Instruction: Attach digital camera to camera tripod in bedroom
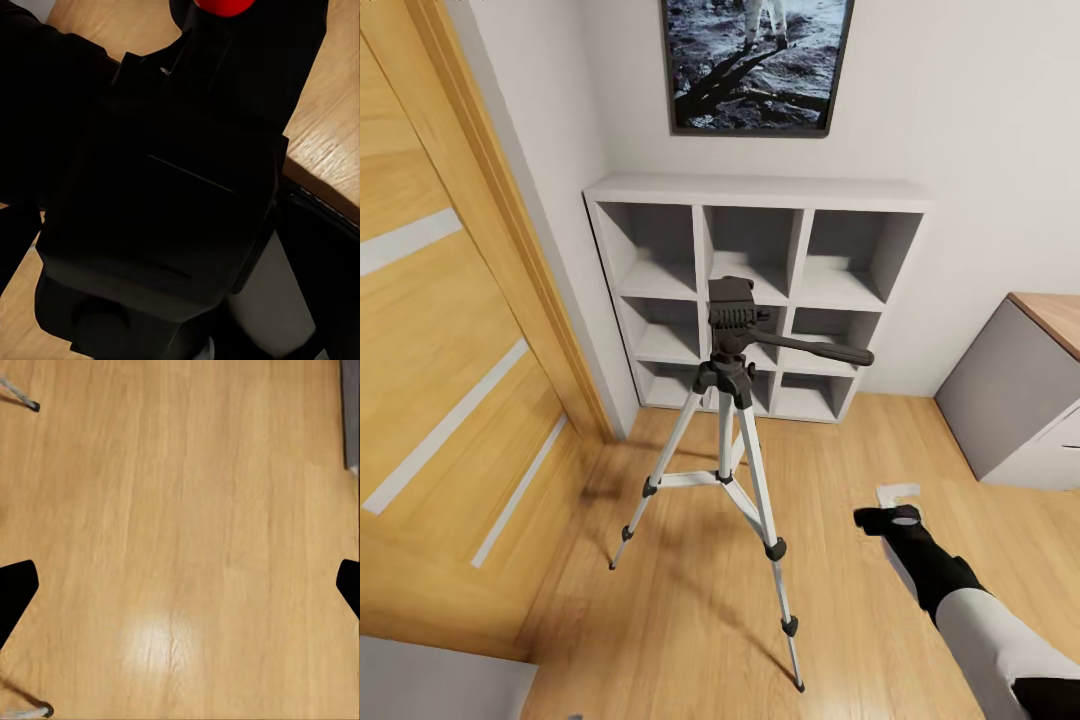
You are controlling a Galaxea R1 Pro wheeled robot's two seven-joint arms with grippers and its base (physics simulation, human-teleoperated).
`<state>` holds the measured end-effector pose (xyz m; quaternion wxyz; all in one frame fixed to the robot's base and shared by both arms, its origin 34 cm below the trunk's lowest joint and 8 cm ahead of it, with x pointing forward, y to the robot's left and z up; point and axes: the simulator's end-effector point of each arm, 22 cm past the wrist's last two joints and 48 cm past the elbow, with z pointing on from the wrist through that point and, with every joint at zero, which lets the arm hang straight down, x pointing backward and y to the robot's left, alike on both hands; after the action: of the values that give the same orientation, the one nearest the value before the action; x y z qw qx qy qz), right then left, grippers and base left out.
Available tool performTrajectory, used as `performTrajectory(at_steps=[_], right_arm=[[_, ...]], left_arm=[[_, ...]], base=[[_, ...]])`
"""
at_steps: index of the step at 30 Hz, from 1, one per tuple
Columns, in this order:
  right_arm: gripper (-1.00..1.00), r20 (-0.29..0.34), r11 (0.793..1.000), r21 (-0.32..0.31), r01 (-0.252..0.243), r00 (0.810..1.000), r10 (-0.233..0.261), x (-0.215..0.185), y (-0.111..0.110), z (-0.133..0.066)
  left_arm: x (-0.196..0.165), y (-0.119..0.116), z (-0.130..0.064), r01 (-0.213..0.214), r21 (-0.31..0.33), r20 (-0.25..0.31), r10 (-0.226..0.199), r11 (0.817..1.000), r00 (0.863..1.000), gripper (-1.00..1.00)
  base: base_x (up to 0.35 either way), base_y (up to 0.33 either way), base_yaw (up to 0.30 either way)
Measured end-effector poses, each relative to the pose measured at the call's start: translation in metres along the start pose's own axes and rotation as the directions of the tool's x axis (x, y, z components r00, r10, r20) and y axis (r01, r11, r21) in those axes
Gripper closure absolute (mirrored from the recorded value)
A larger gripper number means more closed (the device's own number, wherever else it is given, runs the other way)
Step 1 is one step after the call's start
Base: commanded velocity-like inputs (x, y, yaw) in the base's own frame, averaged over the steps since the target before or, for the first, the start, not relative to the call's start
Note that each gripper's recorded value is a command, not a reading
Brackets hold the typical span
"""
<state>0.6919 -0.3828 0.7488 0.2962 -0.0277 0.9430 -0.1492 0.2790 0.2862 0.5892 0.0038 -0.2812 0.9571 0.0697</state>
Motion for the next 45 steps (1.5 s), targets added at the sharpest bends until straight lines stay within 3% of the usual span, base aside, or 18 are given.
performTrajectory(at_steps=[4,5,7,8,10,14,19,22,25,27,29,30,31,34,36,40,45], right_arm=[[-1.0,-0.065,0.99,-0.078,-0.117,0.992,0.112,-0.069,0.001,-0.009],[-1.0,-0.062,0.987,-0.098,-0.125,0.991,0.119,-0.078,0.005,-0.012],[-1.0,-0.021,0.966,-0.218,-0.137,0.991,0.136,-0.127,0.025,-0.033],[-1.0,-0.011,0.96,-0.246,-0.135,0.991,0.137,-0.137,0.03,-0.039],[-1.0,0.018,0.919,-0.375,-0.123,0.99,0.14,-0.167,0.057,-0.063],[-1.0,0.035,0.876,-0.47,-0.108,0.989,0.141,-0.183,0.075,-0.081],[-1.0,0.05,0.855,-0.51,-0.091,0.99,0.135,-0.188,0.076,-0.088],[-1.0,0.055,0.853,-0.517,-0.069,0.992,0.114,-0.182,0.073,-0.087],[-1.0,0.082,0.846,-0.533,-0.007,0.995,0.06,-0.161,0.074,-0.083],[-1.0,0.116,0.829,-0.557,0.054,0.993,0.013,-0.148,0.082,-0.084],[-1.0,0.148,0.796,-0.592,0.125,0.988,-0.045,-0.136,0.093,-0.089],[-1.0,0.162,0.764,-0.623,0.167,0.983,-0.083,-0.128,0.102,-0.095],[-1.0,0.169,0.744,-0.641,0.186,0.981,-0.1,-0.125,0.106,-0.098],[-1.0,0.19,0.633,-0.735,0.243,0.97,-0.152,-0.11,0.127,-0.12],[-1.0,0.205,0.591,-0.763,0.264,0.965,-0.165,-0.109,0.134,-0.13],[-1.0,0.21,0.57,-0.776,0.27,0.963,-0.169,-0.108,0.139,-0.135],[-1.0,0.235,0.566,-0.781,0.263,0.964,-0.123,-0.121,0.153,-0.14]], left_arm=[[0.001,0.0,0.0,0.001,0.0,-0.001,-0.001,1.0,1.0,1.0],[0.0,0.0,0.0,0.001,-0.001,-0.001,-0.001,1.0,1.0,1.0],[0.0,0.001,0.0,0.001,-0.001,-0.001,-0.001,1.0,1.0,1.0],[0.0,0.001,0.0,0.001,-0.002,-0.001,-0.001,1.0,1.0,1.0],[0.001,0.001,0.0,0.0,-0.002,-0.002,0.0,1.0,1.0,1.0],[0.0,0.003,0.0,-0.001,-0.004,-0.001,0.001,1.0,1.0,1.0],[-0.002,0.006,0.001,0.0,-0.008,0.001,0.0,1.0,1.0,1.0],[-0.002,0.006,0.001,-0.001,-0.009,0.001,0.001,1.0,1.0,1.0],[-0.002,0.006,0.001,-0.002,-0.008,0.001,0.002,1.0,1.0,1.0],[-0.002,0.006,0.001,-0.002,-0.009,0.002,0.002,1.0,1.0,1.0],[-0.003,0.007,0.001,-0.002,-0.009,0.002,0.002,1.0,1.0,1.0],[-0.003,0.007,0.001,-0.003,-0.009,0.003,0.003,1.0,1.0,1.0],[-0.003,0.007,0.001,-0.003,-0.009,0.003,0.003,1.0,1.0,1.0],[-0.003,0.007,0.001,-0.003,-0.01,0.002,0.003,1.0,1.0,1.0],[-0.003,0.007,0.001,-0.003,-0.009,0.003,0.003,1.0,1.0,1.0],[-0.002,0.006,0.001,-0.004,-0.008,0.002,0.004,1.0,1.0,1.0],[-0.026,0.008,0.001,0.009,0.004,0.061,-0.009,1.0,0.998,1.0]], base=[[0.0,0.0,0.0],[0.0,0.0,0.0],[0.0,0.0,0.0],[0.0,0.0,0.0],[0.0,0.0,0.0],[0.0,0.0,0.0],[0.0,0.0,0.0],[0.0,0.0,0.0],[0.0,0.0,0.0],[0.0,0.0,0.0],[0.0,0.0,0.0],[0.0,0.0,0.0],[0.0,0.0,0.0],[0.0,0.0,0.0],[0.0,0.0,0.0],[0.0,0.0,0.0],[0.0,0.0,0.0]])
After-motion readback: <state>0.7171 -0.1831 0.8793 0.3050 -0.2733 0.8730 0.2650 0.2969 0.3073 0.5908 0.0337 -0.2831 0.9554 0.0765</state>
